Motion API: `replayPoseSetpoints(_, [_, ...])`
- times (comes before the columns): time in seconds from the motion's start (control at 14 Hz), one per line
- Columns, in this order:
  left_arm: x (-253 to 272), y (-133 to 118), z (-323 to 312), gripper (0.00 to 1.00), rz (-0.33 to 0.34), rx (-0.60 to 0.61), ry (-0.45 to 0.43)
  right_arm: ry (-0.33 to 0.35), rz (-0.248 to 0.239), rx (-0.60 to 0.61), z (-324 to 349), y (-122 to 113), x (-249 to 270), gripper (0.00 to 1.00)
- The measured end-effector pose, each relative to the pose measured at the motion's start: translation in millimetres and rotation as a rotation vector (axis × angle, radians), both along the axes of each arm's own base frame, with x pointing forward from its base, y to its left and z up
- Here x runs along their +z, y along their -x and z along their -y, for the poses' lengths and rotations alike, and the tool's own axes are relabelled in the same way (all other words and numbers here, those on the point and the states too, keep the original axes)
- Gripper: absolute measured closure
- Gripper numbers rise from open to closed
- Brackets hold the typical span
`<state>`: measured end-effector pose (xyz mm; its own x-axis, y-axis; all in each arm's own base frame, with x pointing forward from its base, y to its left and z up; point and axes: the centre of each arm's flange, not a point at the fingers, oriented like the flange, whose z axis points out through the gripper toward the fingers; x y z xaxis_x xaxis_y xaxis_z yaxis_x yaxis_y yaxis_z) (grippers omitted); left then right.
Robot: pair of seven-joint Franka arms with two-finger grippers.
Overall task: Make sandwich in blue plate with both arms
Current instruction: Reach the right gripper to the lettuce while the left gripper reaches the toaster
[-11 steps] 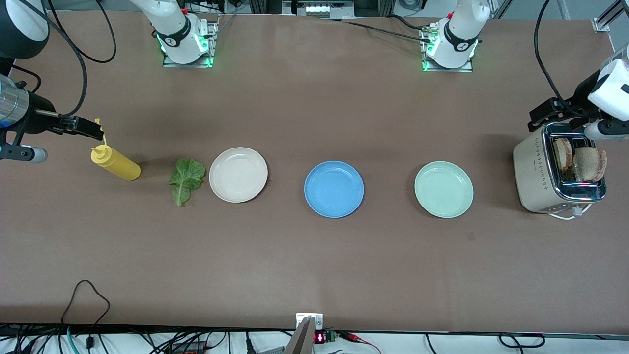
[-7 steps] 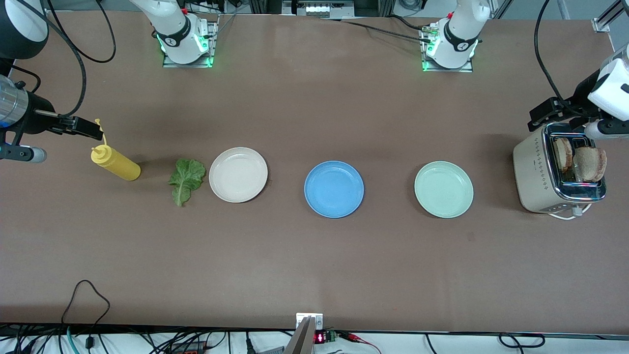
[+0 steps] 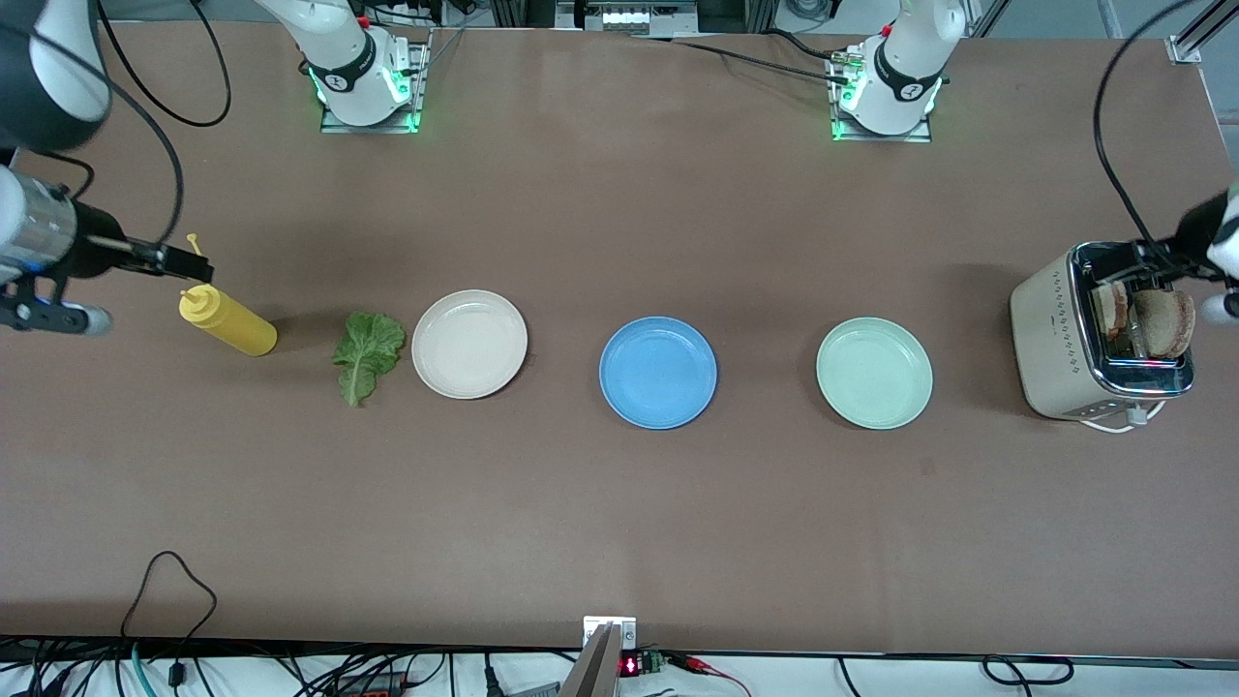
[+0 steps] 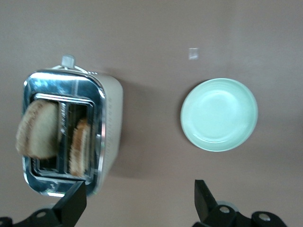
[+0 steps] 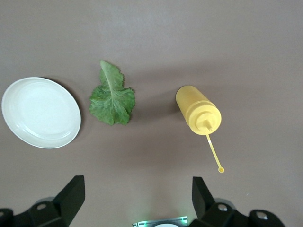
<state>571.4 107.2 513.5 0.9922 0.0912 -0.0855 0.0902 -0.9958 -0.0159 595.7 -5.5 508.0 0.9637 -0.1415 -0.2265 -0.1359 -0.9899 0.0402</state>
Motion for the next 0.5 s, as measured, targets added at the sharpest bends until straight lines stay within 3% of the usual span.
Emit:
replayPoseSetpoints(0.29, [-63.6, -3.0, -71.5, 0.00, -0.073, -0.029, 0.027, -0.003, -0.051, 0.021, -6.2, -10.9, -36.9, 0.00])
replayPoseSetpoints(0.5, [-97.1, -4.4, -82.4, 0.00, -0.126, -0.027, 0.044, -0.006, -0.050, 0.050, -24.3, -29.9, -99.1, 0.00])
